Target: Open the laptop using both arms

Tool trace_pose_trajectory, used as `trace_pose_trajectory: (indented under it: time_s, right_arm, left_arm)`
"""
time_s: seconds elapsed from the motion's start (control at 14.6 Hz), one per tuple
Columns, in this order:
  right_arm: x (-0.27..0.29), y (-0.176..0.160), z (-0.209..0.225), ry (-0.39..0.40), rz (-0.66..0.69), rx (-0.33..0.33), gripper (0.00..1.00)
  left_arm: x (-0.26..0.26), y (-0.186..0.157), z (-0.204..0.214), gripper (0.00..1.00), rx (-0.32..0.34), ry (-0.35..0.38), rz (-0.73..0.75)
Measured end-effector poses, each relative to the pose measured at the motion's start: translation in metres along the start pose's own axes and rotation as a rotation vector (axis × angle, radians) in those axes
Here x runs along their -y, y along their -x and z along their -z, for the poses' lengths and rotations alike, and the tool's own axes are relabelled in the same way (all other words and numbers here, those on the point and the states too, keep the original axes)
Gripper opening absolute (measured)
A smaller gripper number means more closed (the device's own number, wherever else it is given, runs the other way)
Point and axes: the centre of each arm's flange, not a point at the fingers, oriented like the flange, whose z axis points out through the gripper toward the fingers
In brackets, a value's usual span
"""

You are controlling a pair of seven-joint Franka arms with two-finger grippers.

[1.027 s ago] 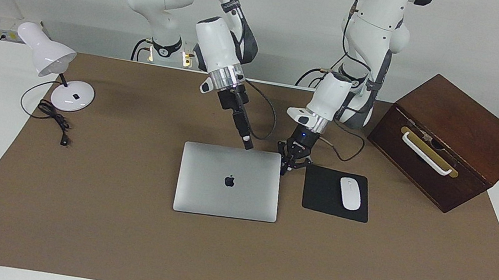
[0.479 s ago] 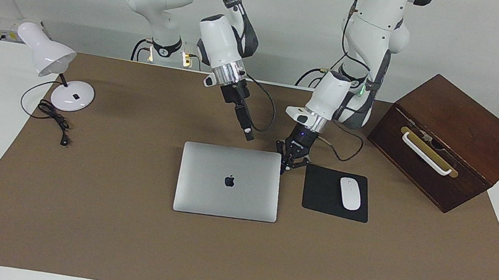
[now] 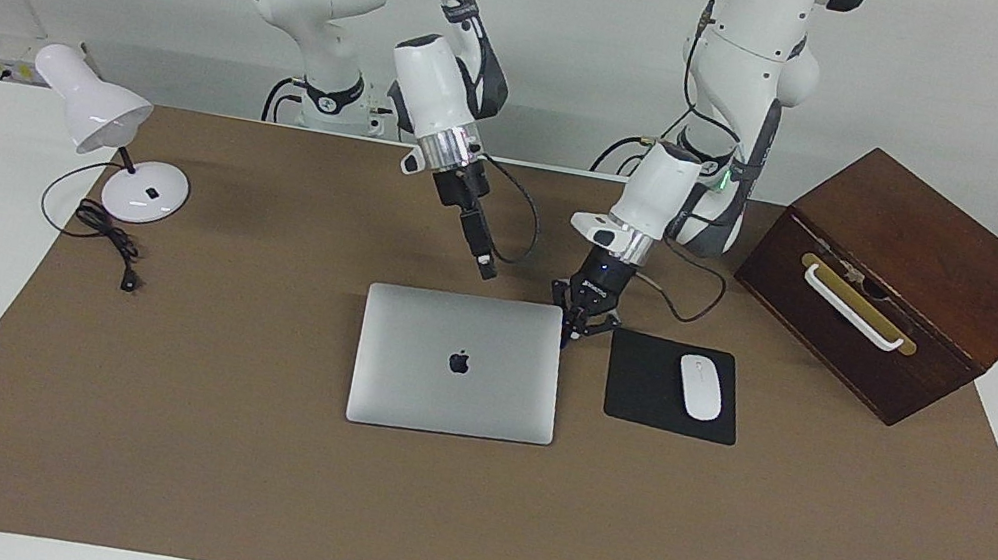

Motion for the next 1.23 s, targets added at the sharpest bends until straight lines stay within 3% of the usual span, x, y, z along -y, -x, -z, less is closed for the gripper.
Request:
trace_pose_trajectory:
  time_s: [1.23]
  right_arm:
    - [-0.0088, -0.007, -0.0005, -0.006, -0.001, -0.008, 1.0]
  left_arm:
    - [-0.0081, 0.0012, 0.0014, 0.01, 0.001, 0.013, -0.002]
